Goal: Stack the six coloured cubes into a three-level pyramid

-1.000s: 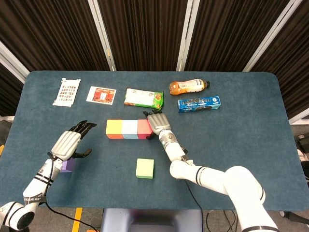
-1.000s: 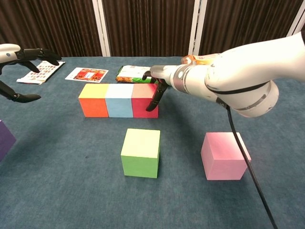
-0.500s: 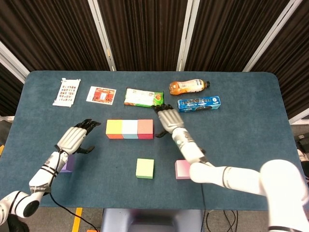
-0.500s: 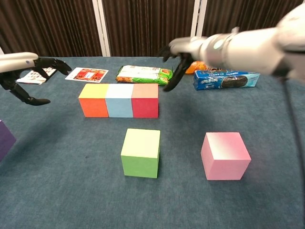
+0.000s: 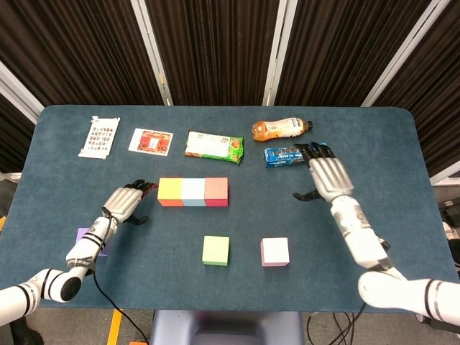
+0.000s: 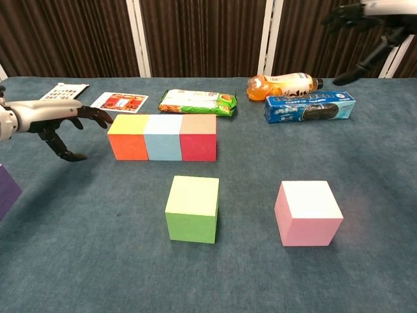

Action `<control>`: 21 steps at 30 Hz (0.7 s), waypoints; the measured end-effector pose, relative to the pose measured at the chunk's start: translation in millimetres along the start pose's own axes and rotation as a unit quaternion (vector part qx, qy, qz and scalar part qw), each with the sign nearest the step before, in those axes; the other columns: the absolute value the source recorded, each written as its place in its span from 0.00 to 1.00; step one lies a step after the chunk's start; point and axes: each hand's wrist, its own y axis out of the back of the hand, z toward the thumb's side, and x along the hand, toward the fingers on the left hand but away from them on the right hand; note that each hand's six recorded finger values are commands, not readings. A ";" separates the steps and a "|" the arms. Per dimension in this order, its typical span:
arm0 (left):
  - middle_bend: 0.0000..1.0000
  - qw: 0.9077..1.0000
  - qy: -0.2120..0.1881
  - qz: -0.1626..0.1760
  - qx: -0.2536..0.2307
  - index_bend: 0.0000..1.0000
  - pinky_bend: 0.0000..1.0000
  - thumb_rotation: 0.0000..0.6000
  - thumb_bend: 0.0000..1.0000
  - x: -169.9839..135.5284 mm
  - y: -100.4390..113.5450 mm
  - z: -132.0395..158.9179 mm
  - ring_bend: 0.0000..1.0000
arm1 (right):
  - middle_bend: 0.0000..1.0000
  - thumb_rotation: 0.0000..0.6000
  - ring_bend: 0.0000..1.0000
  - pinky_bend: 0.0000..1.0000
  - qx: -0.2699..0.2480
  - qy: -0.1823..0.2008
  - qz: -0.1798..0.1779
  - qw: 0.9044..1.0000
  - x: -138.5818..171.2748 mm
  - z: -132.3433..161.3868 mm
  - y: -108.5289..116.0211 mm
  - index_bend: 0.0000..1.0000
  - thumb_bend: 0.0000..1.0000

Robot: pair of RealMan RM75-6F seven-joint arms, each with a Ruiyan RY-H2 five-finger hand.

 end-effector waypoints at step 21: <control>0.14 1.000 -0.010 -0.016 -0.003 0.13 0.18 1.00 0.31 20.5 -1.9 21.7 0.07 | 0.18 1.00 0.06 0.16 -0.003 -0.020 -0.005 1.000 20.2 -34.5 -3.0 0.00 0.26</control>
